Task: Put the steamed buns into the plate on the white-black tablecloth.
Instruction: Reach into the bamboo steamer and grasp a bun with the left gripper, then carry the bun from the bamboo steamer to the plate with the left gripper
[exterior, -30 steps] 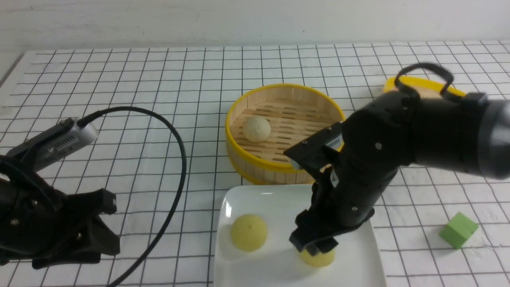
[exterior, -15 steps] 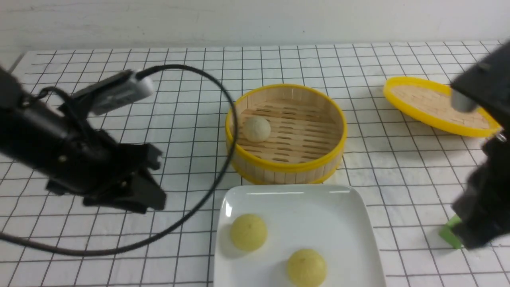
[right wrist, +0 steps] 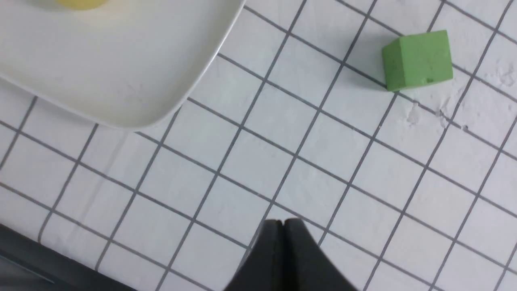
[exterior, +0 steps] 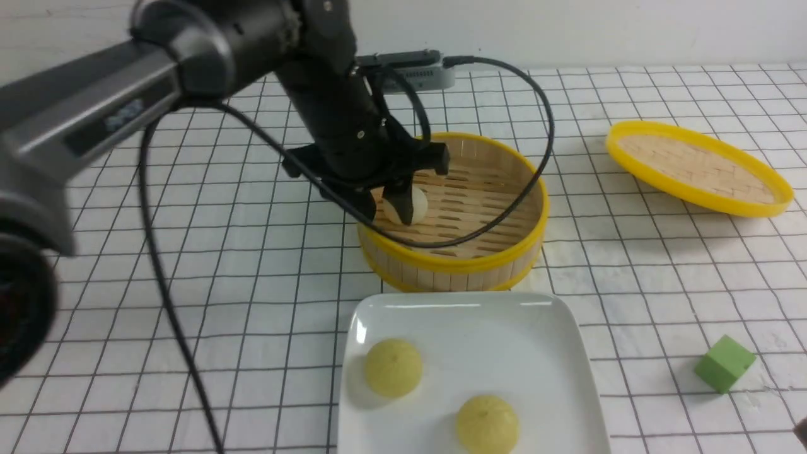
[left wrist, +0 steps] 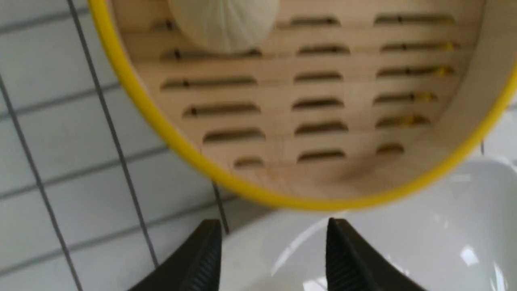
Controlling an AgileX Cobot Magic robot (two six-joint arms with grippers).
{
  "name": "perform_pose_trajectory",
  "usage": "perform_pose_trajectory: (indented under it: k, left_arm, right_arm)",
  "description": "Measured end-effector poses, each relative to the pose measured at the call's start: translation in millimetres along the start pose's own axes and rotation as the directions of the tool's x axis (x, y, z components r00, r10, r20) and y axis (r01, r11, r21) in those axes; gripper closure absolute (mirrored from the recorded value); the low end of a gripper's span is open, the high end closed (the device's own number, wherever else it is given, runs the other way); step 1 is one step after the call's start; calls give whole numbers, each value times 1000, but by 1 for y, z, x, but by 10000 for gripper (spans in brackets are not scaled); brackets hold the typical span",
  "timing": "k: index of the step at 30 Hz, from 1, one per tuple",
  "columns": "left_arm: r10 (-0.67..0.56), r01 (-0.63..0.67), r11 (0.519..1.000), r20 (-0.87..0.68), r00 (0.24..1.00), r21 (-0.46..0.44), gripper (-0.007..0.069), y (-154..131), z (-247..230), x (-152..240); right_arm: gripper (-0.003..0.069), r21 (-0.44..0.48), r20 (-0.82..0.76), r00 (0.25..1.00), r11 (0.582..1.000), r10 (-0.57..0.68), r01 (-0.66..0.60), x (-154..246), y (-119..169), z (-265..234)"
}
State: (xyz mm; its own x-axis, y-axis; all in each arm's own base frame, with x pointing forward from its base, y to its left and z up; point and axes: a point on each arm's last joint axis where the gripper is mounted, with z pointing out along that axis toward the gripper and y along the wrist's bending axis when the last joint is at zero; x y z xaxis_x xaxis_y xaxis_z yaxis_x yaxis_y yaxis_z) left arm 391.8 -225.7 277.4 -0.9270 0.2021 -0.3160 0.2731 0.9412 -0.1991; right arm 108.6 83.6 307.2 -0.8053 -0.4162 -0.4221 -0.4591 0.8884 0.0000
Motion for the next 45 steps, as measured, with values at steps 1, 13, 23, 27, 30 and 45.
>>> perform_pose_trajectory:
  k: [1, 13, 23, 27, 30, 45]
  left_arm:
    - [3, -3, 1000, -1, 1000, -8, 216, 0, 8, -5]
    - [47, -40, 995, 78, 996, -88, 186, 6, 77, -44]
    - [40, -39, 998, 24, 999, -40, 593, -1, 61, -42]
    - [39, -48, 994, 87, 995, 96, 599, -21, 6, -43]
    - [90, -126, 977, 204, 975, 173, 599, -48, -67, -31]
    - [332, -307, 943, -263, 906, 132, 554, -113, 17, 109]
  right_arm:
    - [674, -1, 6, 1000, 1000, 0, 0, -1, 0, 0]
    - [670, -12, 56, 998, 1000, 0, 1, -5, 1, 0]
    - [667, -15, 72, 997, 1000, 4, -3, -2, 0, -5]
    - [666, -16, 106, 994, 1000, 10, -8, 9, -5, -18]
    - [666, 7, 165, 986, 1000, 13, -14, 30, -15, -38]
    - [664, -72, 420, 890, 984, 176, -161, 86, -37, -82]
